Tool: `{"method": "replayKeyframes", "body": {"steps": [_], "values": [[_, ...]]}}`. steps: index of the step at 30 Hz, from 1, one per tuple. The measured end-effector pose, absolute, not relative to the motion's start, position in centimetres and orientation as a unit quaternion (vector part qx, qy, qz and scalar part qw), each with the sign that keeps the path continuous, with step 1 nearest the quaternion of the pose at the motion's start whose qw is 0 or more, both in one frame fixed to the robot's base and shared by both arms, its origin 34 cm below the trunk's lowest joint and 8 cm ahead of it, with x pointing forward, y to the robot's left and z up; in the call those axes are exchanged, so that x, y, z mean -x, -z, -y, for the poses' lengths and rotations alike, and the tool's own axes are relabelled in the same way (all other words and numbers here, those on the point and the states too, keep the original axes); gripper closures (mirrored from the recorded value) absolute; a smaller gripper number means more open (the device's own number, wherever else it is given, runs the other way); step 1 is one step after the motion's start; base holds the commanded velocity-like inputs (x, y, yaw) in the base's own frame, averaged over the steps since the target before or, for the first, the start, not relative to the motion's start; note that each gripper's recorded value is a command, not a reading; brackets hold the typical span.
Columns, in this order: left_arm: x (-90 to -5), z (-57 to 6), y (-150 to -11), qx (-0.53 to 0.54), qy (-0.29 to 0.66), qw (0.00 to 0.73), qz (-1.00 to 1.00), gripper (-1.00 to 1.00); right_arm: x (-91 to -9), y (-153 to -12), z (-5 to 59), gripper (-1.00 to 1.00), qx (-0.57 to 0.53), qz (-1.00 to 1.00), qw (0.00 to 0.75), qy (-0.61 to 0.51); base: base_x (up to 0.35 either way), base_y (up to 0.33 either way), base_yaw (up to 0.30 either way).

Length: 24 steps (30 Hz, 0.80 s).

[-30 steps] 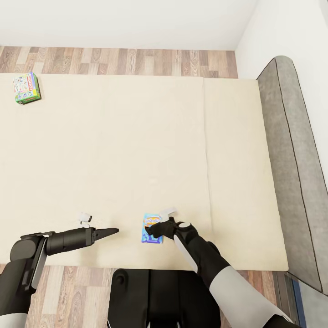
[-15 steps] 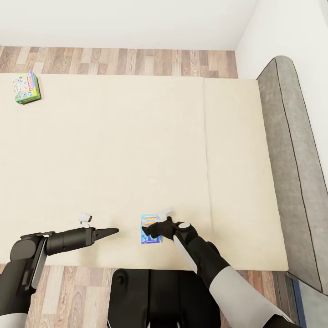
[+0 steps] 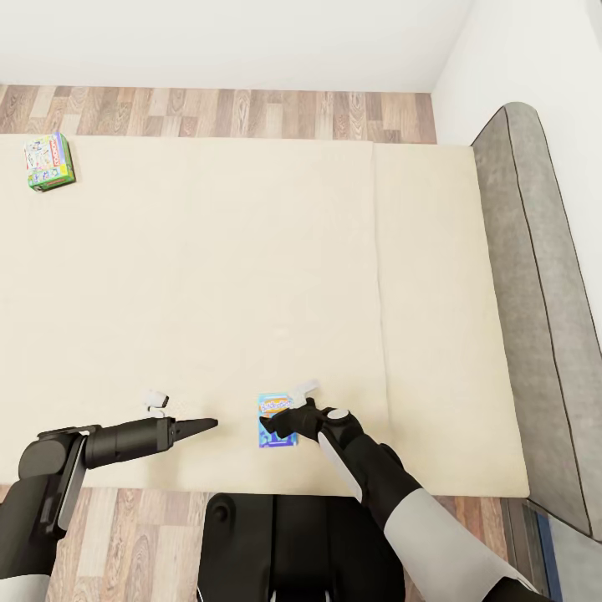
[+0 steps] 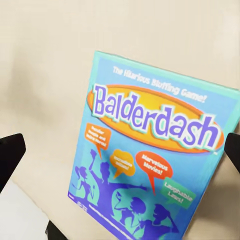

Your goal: Put all the toys in the child's room - the three board games (two on the bed and one on the table), the two jigsaw puzzles on the table, and the tennis ball on the table - inside the toy box on the table in the child's room.

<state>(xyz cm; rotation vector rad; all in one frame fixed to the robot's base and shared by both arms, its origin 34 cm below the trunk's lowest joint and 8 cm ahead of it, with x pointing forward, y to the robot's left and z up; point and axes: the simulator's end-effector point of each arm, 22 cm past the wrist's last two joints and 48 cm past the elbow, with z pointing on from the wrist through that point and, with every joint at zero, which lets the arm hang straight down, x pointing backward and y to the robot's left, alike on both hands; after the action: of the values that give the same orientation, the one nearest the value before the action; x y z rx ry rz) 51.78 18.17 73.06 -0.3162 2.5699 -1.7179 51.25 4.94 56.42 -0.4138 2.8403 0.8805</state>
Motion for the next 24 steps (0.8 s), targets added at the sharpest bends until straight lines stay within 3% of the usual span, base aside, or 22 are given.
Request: {"method": "replayKeyframes", "body": {"steps": [24], "values": [[-51.80,-18.17,-73.07,0.102,0.553,0.017,-0.827,-1.00,-50.35,-55.99,-3.95,-1.00,0.142,-0.952,0.037,-0.268,0.000,0.000,0.000]]}}
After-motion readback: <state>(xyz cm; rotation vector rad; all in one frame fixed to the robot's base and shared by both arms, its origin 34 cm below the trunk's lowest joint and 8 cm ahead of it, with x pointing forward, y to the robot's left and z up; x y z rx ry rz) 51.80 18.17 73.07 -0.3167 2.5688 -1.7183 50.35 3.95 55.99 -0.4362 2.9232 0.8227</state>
